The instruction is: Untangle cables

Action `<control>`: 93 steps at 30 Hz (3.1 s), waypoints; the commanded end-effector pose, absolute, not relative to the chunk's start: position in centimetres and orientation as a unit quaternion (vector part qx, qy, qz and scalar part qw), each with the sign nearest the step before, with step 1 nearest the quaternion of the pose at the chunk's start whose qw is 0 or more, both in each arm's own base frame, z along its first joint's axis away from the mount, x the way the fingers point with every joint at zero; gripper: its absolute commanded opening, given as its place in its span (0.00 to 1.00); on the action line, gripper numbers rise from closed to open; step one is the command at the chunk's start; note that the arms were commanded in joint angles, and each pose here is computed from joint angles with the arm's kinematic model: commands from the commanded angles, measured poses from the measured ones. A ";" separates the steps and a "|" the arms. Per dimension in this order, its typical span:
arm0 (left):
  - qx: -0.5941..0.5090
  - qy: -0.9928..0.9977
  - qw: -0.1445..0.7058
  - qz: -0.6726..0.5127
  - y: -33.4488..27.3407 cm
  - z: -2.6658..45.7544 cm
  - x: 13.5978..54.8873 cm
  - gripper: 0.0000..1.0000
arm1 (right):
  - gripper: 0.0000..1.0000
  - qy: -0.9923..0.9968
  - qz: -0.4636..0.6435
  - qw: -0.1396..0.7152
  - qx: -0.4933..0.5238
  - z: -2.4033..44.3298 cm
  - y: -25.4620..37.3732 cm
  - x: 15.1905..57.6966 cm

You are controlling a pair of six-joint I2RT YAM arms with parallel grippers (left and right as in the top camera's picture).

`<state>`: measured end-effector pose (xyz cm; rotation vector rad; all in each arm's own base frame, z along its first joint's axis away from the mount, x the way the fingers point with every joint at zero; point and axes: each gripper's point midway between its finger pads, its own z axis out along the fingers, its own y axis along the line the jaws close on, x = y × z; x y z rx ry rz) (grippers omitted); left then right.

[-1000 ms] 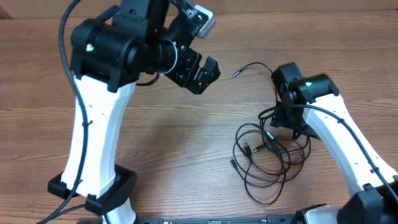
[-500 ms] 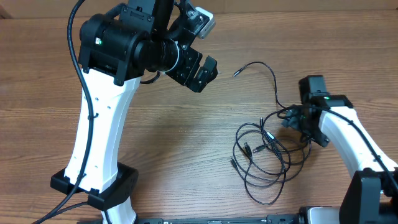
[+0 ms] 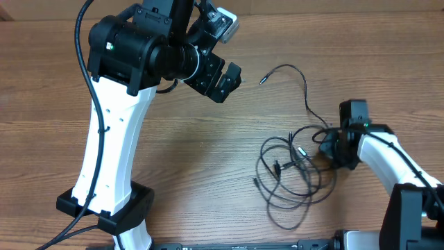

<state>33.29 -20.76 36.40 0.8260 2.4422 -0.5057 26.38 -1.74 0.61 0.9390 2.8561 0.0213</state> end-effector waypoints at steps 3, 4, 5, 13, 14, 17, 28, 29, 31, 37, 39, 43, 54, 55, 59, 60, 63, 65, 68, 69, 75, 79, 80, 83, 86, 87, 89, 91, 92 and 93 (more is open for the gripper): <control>0.318 0.894 0.260 -0.180 -20.7 36.6 33.2 1.00 | 0.04 0.961 0.102 0.068 0.249 2.2 1.5 27.6; 0.321 0.893 0.259 -0.179 -20.7 36.5 33.2 1.00 | 0.04 0.961 0.120 0.080 0.237 3.7 2.0 28.6; 0.324 0.893 0.258 -0.178 -20.7 36.4 33.2 1.00 | 0.04 0.958 0.133 0.095 0.233 5.6 2.3 29.6; 0.352 0.900 0.199 -0.165 -20.6 32.5 33.0 1.00 | 0.04 0.929 0.189 0.277 0.156 26.9 3.2 36.0; 0.357 0.901 0.187 -0.163 -20.6 31.7 33.0 1.00 | 0.04 0.922 0.191 0.303 0.147 29.7 3.2 36.2; 0.358 0.907 0.154 -0.161 -20.6 29.1 33.1 1.00 | 0.04 0.899 0.195 0.371 0.125 36.8 3.2 35.8; 0.355 0.913 0.122 -0.161 -21.2 24.5 34.1 1.00 | 0.04 0.835 0.280 0.472 0.040 49.4 6.5 30.9; 0.355 0.913 0.122 -0.161 -21.2 24.5 34.1 1.00 | 0.04 0.834 0.293 0.467 0.032 49.5 7.0 30.7; 0.355 0.913 0.122 -0.159 -21.1 24.4 34.2 1.00 | 0.04 0.834 0.318 0.450 0.014 49.3 8.3 30.0; 0.337 0.927 0.122 -0.105 -19.3 23.9 34.9 1.00 | 0.04 0.839 0.344 0.419 -0.035 48.8 11.9 28.6; 0.319 0.936 0.122 -0.089 -18.7 23.8 35.2 1.00 | 0.04 0.845 0.318 0.426 -0.067 48.3 12.3 28.4; 0.300 0.944 0.113 -0.083 -17.7 23.7 35.2 1.00 | 0.04 0.888 0.107 0.441 0.071 44.0 4.3 33.4; 0.257 0.955 0.108 -0.104 -15.5 23.8 35.9 1.00 | 0.04 0.910 0.126 0.394 0.027 40.8 8.1 35.7; 0.266 0.950 0.108 -0.127 -16.2 24.0 35.7 1.00 | 0.04 0.909 0.132 0.394 0.023 40.8 8.3 35.7; 0.372 0.884 0.124 -0.255 -20.5 25.8 33.8 1.00 | 0.04 0.908 0.139 0.395 0.017 41.0 8.6 35.5; 0.401 0.859 0.133 -0.290 -21.6 26.5 33.2 1.00 | 0.04 0.907 0.137 0.397 0.011 41.1 8.5 35.4; 0.459 0.802 0.160 -0.347 -23.9 28.0 32.1 1.00 | 0.04 0.908 0.133 0.397 0.003 41.1 8.5 35.2; 0.466 0.799 0.161 -0.343 -24.3 28.0 32.0 1.00 | 0.04 0.909 0.133 0.395 0.003 41.1 8.5 35.2; 0.476 0.803 0.149 -0.326 -24.5 27.1 31.6 1.00 | 0.33 0.910 0.133 0.394 0.004 41.0 8.5 35.1; 0.478 0.807 0.141 -0.317 -24.4 26.7 31.4 1.00 | 0.55 0.911 0.132 0.391 0.004 40.9 8.4 35.0; 0.460 0.858 0.097 -0.209 -23.2 21.1 32.3 1.00 | 0.74 0.924 0.098 0.371 0.004 39.8 7.4 34.2; 0.371 0.915 0.133 -0.082 -21.2 17.2 36.8 1.00 | 0.75 0.928 0.093 0.360 0.006 39.4 7.2 33.7; 0.356 0.921 0.144 -0.068 -20.9 16.8 37.6 1.00 | 0.75 0.929 0.093 0.357 0.006 39.3 7.2 33.6; 0.351 0.915 0.172 -0.096 -22.4 16.5 38.7 1.00 | 0.75 0.932 0.091 0.350 0.006 39.0 7.1 33.3; 0.358 0.904 0.194 -0.135 -24.2 16.1 39.4 1.00 | 0.74 0.934 0.090 0.345 0.006 38.8 7.1 33.1; 0.359 0.902 0.197 -0.135 -24.4 15.6 39.6 1.00 | 0.75 0.935 0.090 0.344 0.006 38.8 7.0 33.1; 0.353 0.904 0.199 -0.138 -24.9 14.2 40.0 1.00 | 0.74 0.936 0.089 0.340 0.006 38.6 7.0 32.9; 0.344 0.908 0.191 -0.141 -25.2 12.6 40.3 1.00 | 0.74 0.938 0.089 0.336 0.006 38.5 7.0 32.8; 0.345 0.909 0.182 -0.144 -25.3 11.6 40.3 0.98 | 0.75 0.938 0.088 0.335 0.006 38.5 7.0 32.7; 0.346 0.911 0.172 -0.147 -25.5 10.7 40.2 0.84 | 0.74 0.939 0.088 0.334 0.006 38.4 7.0 32.7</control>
